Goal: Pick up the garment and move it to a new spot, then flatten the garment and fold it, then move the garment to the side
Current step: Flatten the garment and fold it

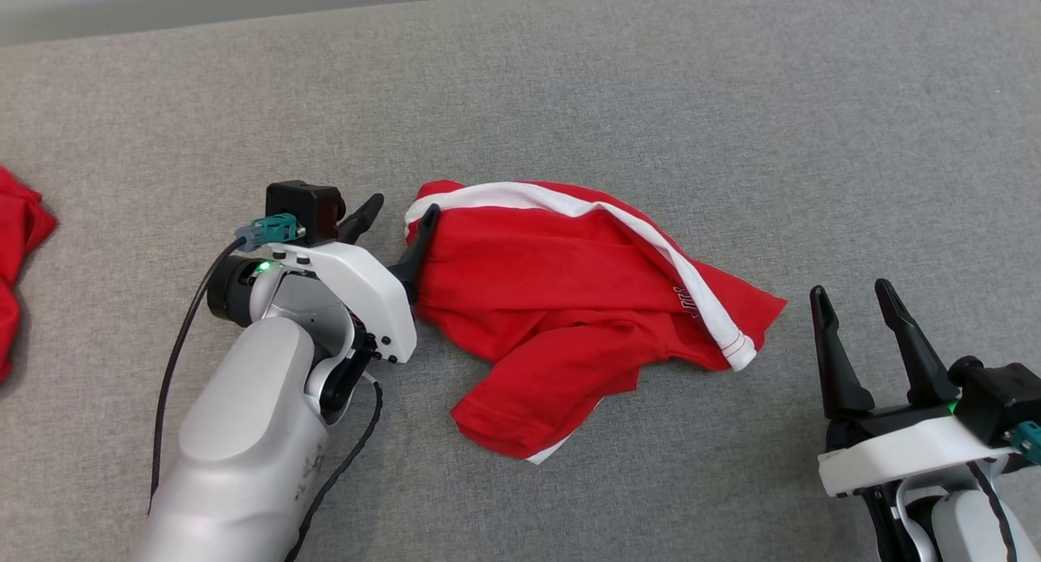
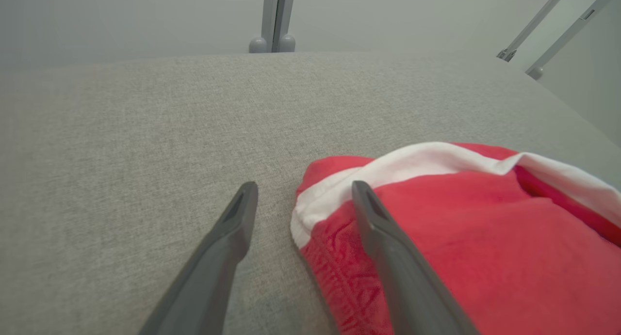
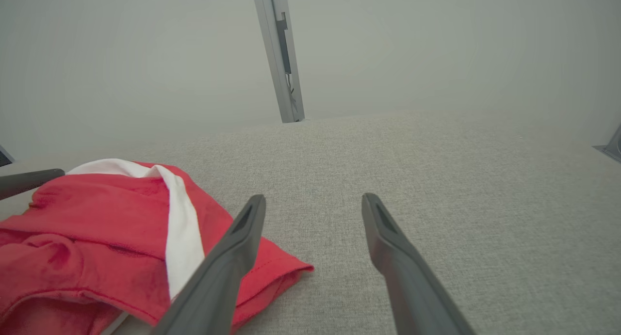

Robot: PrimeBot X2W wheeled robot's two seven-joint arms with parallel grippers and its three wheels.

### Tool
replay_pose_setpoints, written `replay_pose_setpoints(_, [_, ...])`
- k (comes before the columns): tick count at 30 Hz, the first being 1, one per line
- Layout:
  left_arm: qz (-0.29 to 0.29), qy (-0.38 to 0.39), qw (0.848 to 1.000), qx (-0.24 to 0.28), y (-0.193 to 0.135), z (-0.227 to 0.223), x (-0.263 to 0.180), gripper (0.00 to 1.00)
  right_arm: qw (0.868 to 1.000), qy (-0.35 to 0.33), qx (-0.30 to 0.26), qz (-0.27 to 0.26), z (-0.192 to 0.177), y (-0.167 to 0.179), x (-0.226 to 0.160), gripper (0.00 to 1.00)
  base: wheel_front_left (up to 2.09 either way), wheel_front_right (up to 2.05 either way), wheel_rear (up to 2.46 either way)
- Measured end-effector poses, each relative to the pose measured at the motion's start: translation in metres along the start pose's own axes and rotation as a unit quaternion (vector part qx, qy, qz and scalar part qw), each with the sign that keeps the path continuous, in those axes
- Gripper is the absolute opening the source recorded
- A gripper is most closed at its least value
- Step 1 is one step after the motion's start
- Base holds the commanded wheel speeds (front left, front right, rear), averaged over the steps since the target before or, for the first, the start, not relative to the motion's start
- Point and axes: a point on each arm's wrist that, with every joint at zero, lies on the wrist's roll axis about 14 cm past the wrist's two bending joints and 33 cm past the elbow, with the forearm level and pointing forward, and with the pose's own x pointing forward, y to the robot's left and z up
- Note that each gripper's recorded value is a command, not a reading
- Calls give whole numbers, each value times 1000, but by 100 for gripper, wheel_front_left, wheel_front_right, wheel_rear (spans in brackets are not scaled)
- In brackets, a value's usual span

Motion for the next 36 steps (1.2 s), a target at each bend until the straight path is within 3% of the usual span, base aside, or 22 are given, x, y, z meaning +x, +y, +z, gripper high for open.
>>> replay_pose_setpoints(5, [-6,27,1000,-11,-2,-14,5,100,1000,-1,1,1,-1,0,3,100,0,0,0])
replay_pose_setpoints(6, [-9,37,999,-13,-3,-19,5,96,1000,2,2,2,-3,1,3,100,0,0,0])
replay_pose_setpoints(7, [-11,39,999,-15,-5,-20,6,49,1000,3,3,3,-4,2,3,100,0,0,0])
replay_pose_setpoints(8, [-13,40,999,-15,-6,-20,7,19,1000,5,3,5,-5,3,3,100,0,0,0])
replay_pose_setpoints(9, [-16,38,999,-14,-7,-18,8,0,1000,6,2,9,-6,5,3,100,0,0,0])
replay_pose_setpoints(21, [-25,24,999,-11,-8,-17,6,0,994,59,-15,88,-27,55,-16,100,0,0,0])
replay_pose_setpoints(30, [-26,18,999,-9,-7,-17,7,0,991,92,-25,92,-44,57,-17,100,0,0,0])
replay_pose_setpoints(31, [-26,16,999,-9,-6,-17,7,0,991,94,-25,91,-46,56,-16,93,0,0,0])
replay_pose_setpoints(32, [-25,15,1000,-8,-6,-16,7,0,991,94,-26,91,-46,56,-13,51,0,0,0])
replay_pose_setpoints(36, [-24,7,1000,-6,-4,-13,7,0,991,89,-23,92,-46,58,-6,0,0,0,0])
